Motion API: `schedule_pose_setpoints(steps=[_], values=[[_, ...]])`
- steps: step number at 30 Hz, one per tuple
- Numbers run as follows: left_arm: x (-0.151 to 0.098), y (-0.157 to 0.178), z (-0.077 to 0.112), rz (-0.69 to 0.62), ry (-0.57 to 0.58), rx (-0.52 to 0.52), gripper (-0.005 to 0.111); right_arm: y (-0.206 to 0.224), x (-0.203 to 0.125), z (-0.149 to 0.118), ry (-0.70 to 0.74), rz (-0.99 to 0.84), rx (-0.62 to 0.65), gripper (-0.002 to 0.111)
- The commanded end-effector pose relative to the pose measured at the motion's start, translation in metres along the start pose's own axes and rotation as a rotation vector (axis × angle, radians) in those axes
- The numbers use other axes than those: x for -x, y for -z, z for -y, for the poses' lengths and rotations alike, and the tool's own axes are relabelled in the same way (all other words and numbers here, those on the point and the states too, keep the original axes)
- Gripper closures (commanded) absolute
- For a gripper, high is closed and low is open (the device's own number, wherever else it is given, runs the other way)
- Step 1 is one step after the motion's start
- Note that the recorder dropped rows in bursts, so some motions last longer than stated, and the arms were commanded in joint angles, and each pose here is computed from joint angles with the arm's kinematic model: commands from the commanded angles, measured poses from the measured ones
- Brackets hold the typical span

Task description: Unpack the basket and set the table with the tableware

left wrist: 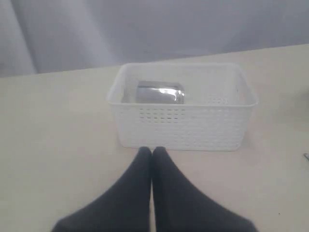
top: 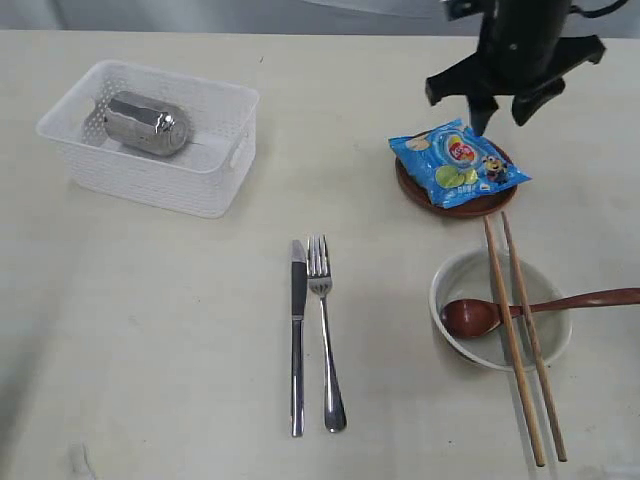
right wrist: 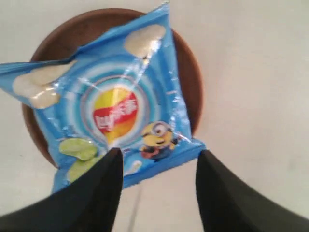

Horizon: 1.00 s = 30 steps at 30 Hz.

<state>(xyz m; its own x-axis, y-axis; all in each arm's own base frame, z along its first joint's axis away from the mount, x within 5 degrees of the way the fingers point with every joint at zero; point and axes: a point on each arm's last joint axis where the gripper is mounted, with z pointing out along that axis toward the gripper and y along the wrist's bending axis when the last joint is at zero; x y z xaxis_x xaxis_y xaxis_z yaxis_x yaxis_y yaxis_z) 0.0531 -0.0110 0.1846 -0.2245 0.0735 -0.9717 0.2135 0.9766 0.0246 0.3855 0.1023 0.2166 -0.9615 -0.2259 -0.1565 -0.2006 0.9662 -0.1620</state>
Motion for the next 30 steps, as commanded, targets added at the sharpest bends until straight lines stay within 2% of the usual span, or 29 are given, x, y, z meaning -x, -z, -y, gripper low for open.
schedule_pose_setpoints(steps=[1, 3, 4, 7, 10, 17, 23, 30], values=[[0.000, 0.000, 0.000, 0.005, 0.002, -0.005, 0.107, -0.003, -0.018, 0.042, -0.120, -0.054, 0.060, 0.086], [0.000, 0.000, 0.000, 0.005, 0.002, -0.005, 0.107, -0.011, -0.030, 0.059, -0.167, -0.073, 0.080, 0.104], [0.000, 0.000, 0.000, 0.005, 0.002, -0.005, 0.107, -0.016, -0.036, 0.064, -0.190, -0.083, 0.088, 0.108], [0.000, 0.000, 0.000, 0.005, 0.002, -0.005, 0.107, -0.034, -0.050, 0.080, -0.256, -0.087, 0.095, 0.109], [0.000, 0.000, 0.000, 0.005, 0.002, -0.005, 0.107, -0.054, -0.060, 0.085, -0.311, -0.083, 0.117, 0.109], [0.000, 0.000, 0.000, 0.005, 0.002, -0.005, 0.107, -0.086, -0.053, 0.068, -0.347, -0.064, 0.212, 0.109], [0.000, 0.000, 0.000, 0.005, 0.002, -0.005, 0.107, -0.108, -0.050, 0.051, -0.314, -0.078, 0.227, 0.109], [0.000, 0.000, 0.000, 0.005, 0.002, -0.005, 0.107, -0.111, -0.044, 0.033, -0.281, -0.041, 0.238, 0.109]])
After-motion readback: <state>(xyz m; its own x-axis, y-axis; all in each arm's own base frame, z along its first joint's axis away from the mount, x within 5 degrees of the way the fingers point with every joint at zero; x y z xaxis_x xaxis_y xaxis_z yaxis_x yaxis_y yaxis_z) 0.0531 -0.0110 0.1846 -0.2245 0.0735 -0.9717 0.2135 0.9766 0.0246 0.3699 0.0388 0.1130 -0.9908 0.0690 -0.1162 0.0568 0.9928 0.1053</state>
